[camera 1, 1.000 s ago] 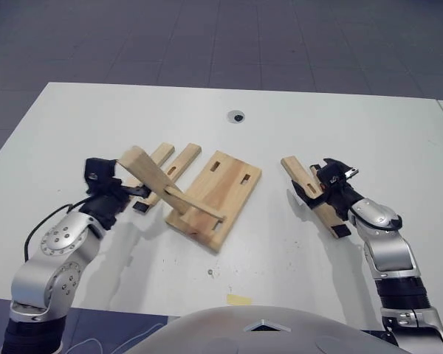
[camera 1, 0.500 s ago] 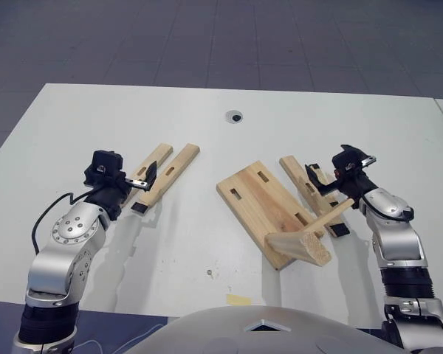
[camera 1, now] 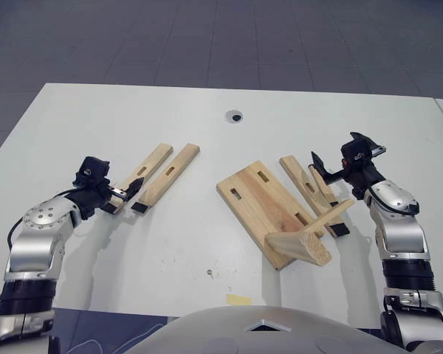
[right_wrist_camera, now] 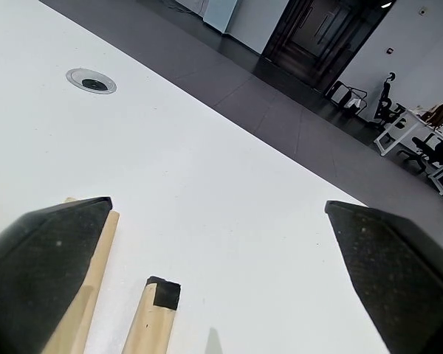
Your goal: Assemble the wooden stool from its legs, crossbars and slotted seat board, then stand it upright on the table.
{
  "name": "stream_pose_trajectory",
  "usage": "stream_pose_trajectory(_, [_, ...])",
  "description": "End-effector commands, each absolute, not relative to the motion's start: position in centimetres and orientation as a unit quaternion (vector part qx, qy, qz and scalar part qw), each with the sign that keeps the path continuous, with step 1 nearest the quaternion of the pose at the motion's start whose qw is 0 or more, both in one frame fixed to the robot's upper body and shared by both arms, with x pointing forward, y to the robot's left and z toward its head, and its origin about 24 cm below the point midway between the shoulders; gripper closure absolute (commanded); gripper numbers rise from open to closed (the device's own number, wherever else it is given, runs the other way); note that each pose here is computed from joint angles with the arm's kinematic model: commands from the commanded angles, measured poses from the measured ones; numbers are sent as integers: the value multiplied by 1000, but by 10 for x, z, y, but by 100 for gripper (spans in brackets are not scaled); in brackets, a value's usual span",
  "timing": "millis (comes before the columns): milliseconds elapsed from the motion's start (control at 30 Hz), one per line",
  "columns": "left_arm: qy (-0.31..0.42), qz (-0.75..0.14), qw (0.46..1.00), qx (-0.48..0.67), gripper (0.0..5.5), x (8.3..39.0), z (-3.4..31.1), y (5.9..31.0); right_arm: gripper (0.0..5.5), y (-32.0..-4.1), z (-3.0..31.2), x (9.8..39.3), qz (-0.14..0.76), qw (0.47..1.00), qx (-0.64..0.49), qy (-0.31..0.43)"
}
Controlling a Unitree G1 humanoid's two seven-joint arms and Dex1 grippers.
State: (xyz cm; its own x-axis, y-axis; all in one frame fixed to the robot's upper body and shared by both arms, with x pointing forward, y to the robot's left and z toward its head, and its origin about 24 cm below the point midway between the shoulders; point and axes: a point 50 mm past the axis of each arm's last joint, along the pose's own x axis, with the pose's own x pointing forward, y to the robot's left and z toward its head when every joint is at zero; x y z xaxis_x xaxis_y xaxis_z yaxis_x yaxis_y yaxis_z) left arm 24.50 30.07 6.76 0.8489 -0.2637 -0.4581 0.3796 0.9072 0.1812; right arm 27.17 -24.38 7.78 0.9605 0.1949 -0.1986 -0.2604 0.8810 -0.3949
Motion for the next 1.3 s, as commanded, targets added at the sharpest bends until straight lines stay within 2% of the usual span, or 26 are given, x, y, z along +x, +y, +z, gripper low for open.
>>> stream_pose_trajectory(33, [262, -187, 933, 161, 11, 250, 53, 314, 10, -238, 76, 271, 128, 966, -213, 78])
stream_pose_trajectory(200, [311, -256, 905, 139, 11, 245, 36, 311, 10, -235, 75, 270, 132, 965, -210, 82])
stream_pose_trajectory(333, [320, -247, 906, 127, 11, 251, 39, 317, 10, -235, 74, 270, 132, 965, -209, 83])
stream_pose_trajectory(433, [356, -245, 891, 143, 60, 249, 33, 325, 10, -234, 73, 269, 130, 966, -206, 85])
stream_pose_trajectory(567, [392, -311, 857, 126, 127, 245, 31, 317, 10, -235, 71, 265, 116, 968, -202, 88])
stream_pose_trajectory(800, [422, -400, 795, 173, 247, 280, 41, 298, 10, -251, 68, 232, 28, 975, -198, 94])
stream_pose_trajectory(1000, [363, -382, 827, 194, 344, 307, 51, 287, 10, -254, 75, 239, -9, 978, -198, 73])
stream_pose_trajectory(1200, [239, -309, 903, 180, 346, 329, 77, 281, 10, -247, 74, 243, -15, 980, -191, 63])
stream_pose_trajectory(1300, [138, -255, 943, 164, 346, 339, 104, 275, 10, -247, 76, 247, -16, 980, -189, 58])
